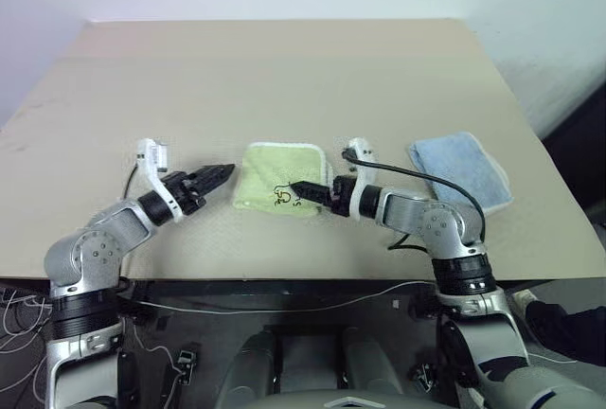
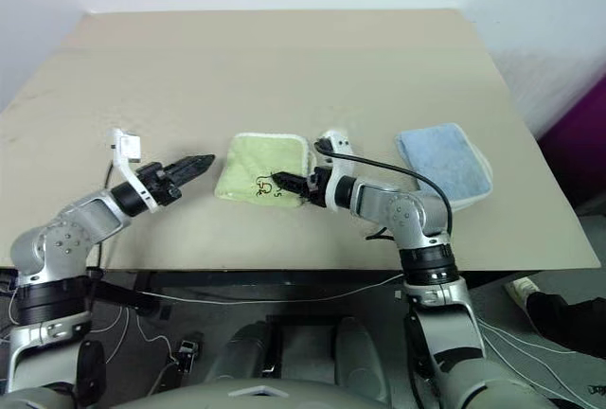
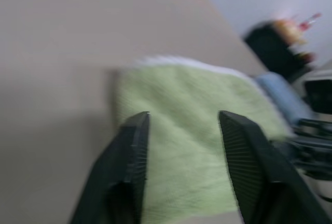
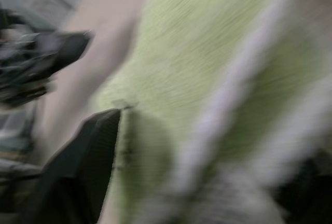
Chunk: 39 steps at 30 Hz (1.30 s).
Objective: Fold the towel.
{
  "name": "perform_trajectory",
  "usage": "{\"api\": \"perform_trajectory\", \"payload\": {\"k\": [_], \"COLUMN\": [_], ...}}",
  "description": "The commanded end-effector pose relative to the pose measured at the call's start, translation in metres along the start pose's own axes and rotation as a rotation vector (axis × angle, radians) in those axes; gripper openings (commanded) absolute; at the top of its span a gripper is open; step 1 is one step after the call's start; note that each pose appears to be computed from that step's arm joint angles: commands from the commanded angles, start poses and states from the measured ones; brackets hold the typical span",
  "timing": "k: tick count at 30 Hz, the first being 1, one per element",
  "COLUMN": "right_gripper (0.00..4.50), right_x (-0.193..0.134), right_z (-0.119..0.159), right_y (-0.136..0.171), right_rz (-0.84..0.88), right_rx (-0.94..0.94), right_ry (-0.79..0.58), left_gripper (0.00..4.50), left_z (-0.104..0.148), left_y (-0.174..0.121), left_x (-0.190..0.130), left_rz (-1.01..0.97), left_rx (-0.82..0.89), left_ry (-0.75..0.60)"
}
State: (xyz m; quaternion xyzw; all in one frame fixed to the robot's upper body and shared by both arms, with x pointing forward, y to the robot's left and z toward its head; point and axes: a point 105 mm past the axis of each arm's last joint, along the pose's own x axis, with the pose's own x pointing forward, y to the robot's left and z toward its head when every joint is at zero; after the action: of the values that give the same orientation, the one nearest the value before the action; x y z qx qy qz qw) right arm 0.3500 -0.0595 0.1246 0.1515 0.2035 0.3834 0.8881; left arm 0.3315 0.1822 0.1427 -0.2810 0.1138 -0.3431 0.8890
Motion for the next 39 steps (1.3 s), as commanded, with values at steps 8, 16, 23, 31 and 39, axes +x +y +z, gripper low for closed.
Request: {"api": "perform_trajectory", "payload": {"k": [8, 16, 23, 31, 39], "right_gripper": [3.92, 3.92, 3.92, 3.92, 3.92], "right_x": [-0.050, -0.068, -0.063, -0.058, -0.055], "right_z": [0.040, 0.045, 0.041, 0.035, 0.033], "right_y": [-0.014, -0.013, -0.010, -0.004, -0.004], "right_rz": [-0.117, -0.143, -0.145, -0.124, -0.123], "right_rx": [-0.216, -0.270, -0.276, -0.275, -0.273], "right_ry": [-0.177, -0.209, -0.208, -0.198, -0.196], "left_gripper": [4.48, 4.48, 4.08, 1.52, 0.04], "left_z": [-0.030, -0.041, -0.053, -0.058, -0.038], "left_y": [0.020, 0.020, 0.002, -0.013, -0.003], "left_x": [0.004, 0.013, 0.025, 0.031, 0.031], "left_rz": [0.056, 0.069, -0.002, -0.053, -0.037], "left_rx": [-0.301, -0.352, -0.438, -0.452, -0.483], "left_ry": [0.135, 0.224, 0.281, 0.288, 0.150]}}
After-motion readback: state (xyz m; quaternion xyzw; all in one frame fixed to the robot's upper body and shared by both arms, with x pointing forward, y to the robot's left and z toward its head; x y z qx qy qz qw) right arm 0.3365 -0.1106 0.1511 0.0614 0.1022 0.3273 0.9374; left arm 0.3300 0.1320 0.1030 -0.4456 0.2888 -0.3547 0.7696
